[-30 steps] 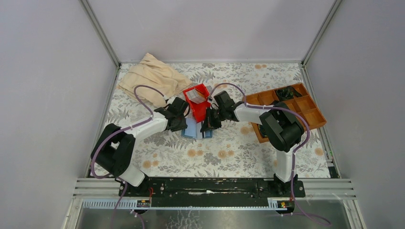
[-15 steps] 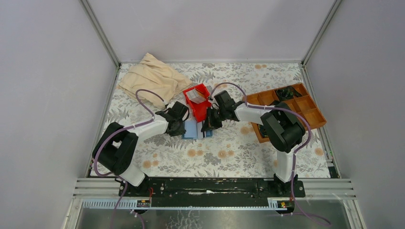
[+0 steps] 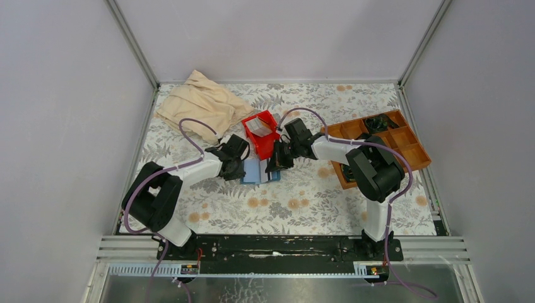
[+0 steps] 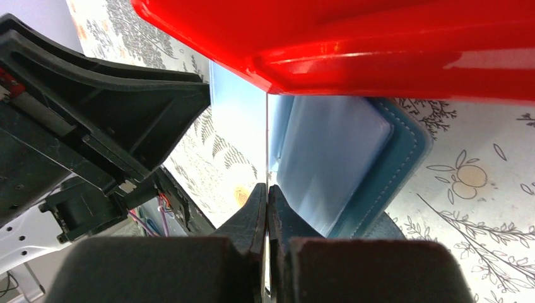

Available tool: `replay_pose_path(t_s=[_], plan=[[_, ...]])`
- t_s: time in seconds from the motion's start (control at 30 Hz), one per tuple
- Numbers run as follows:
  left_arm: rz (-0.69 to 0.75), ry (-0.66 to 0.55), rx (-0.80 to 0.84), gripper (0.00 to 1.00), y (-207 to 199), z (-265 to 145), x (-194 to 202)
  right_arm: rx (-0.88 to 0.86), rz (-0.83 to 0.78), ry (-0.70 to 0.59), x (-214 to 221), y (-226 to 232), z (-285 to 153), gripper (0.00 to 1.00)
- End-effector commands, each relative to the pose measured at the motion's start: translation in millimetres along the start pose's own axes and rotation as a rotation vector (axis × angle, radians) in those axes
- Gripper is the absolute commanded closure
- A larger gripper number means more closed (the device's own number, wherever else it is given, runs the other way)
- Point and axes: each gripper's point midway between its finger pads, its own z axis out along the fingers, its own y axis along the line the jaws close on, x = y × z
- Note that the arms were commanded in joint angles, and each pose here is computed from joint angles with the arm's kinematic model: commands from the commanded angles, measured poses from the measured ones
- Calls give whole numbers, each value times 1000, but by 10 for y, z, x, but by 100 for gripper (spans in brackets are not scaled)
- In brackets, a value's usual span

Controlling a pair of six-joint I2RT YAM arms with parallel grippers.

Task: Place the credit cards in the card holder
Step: Insert the credit card into the card holder.

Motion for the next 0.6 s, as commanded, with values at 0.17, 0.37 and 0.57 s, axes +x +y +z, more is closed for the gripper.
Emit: replay_pose_path(t_s=[0.17,0.37,0.57], plan=[[9,29,-30,65,108,99,124,-82,-17,-44,-217,223,-28,100],[10,27,-29,65,105,97,115,-71,-9,-39,-197,163,-4,100],[10,31,-31,65,109,107,127,-62,-8,-39,-187,130,14,100]])
